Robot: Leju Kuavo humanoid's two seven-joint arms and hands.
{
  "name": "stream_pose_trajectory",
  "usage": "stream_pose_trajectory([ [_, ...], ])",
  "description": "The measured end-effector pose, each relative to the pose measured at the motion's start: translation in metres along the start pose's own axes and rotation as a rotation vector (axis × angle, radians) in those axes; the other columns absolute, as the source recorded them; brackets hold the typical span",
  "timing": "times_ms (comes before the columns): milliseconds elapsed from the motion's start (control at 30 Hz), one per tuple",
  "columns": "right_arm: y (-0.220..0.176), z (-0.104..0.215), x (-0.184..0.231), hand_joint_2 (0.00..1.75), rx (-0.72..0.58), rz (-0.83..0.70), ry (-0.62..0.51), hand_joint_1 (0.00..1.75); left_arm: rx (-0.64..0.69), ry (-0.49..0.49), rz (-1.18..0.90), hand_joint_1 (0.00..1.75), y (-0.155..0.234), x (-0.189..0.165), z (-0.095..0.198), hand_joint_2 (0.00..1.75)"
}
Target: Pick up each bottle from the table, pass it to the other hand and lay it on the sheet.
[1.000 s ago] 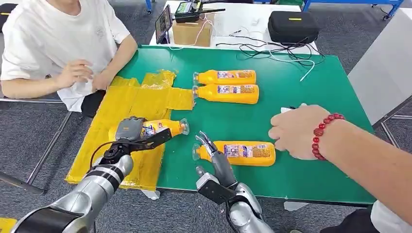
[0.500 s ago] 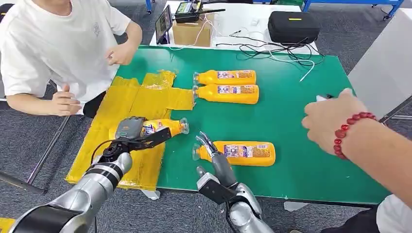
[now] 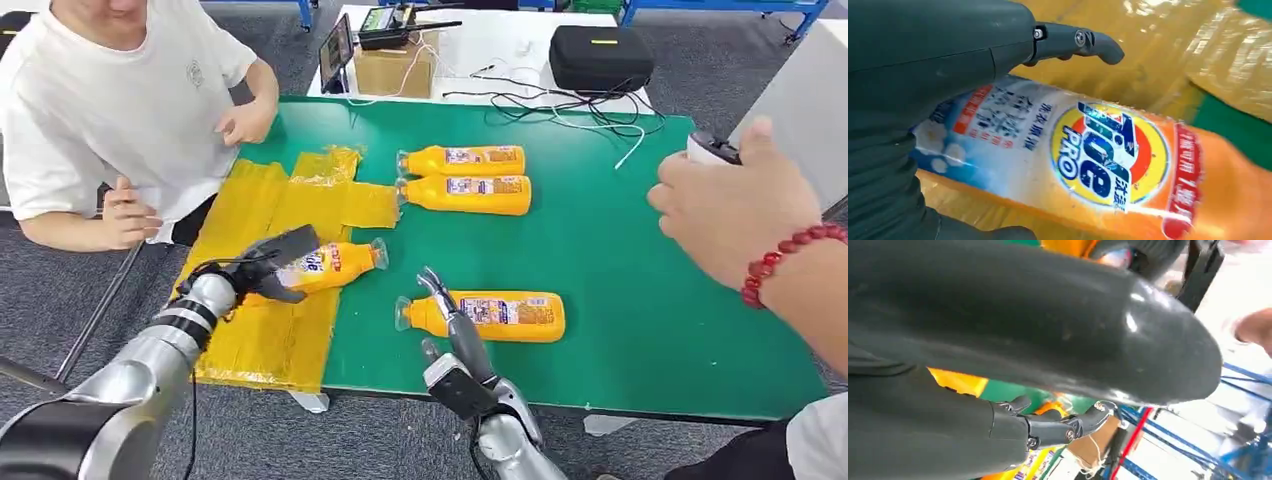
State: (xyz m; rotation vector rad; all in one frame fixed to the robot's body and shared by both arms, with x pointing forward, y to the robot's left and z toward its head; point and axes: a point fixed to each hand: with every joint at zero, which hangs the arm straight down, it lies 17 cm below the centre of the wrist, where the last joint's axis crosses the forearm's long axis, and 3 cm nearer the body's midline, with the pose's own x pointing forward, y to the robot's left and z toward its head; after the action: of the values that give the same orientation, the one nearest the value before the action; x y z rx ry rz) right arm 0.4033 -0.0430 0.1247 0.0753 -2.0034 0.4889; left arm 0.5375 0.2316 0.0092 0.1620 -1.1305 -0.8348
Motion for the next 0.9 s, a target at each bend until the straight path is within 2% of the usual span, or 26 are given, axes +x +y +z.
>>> stream_pose_trajectory([
  [133,-0.003,-0.003,-0.001,0.00,-0.009,-0.007,-0.007,0.00,-0.010,-0.094,0.102,0.00,0.002,0.017,0.003,1.75],
  [333,-0.004,0.000,-0.006,0.00,-0.023,-0.004,0.009,0.00,0.161,-0.170,0.236,0.00,0.026,0.030,0.004,1.75],
  [433,-0.006,0.001,-0.008,0.00,-0.033,0.014,0.009,0.00,0.252,-0.237,0.310,0.00,0.033,0.040,0.008,1.75],
  [633,-0.010,0.006,-0.010,0.00,-0.048,0.053,0.009,0.00,0.472,-0.490,0.493,0.00,0.053,0.083,0.042,1.75],
  [733,-0.010,0.007,-0.011,0.00,-0.048,0.064,0.010,0.00,0.548,-0.592,0.510,0.00,0.066,0.114,0.062,1.75],
  [900,-0.011,0.008,-0.011,0.00,-0.049,0.068,0.011,0.00,0.581,-0.683,0.499,0.00,0.072,0.142,0.081,1.75],
])
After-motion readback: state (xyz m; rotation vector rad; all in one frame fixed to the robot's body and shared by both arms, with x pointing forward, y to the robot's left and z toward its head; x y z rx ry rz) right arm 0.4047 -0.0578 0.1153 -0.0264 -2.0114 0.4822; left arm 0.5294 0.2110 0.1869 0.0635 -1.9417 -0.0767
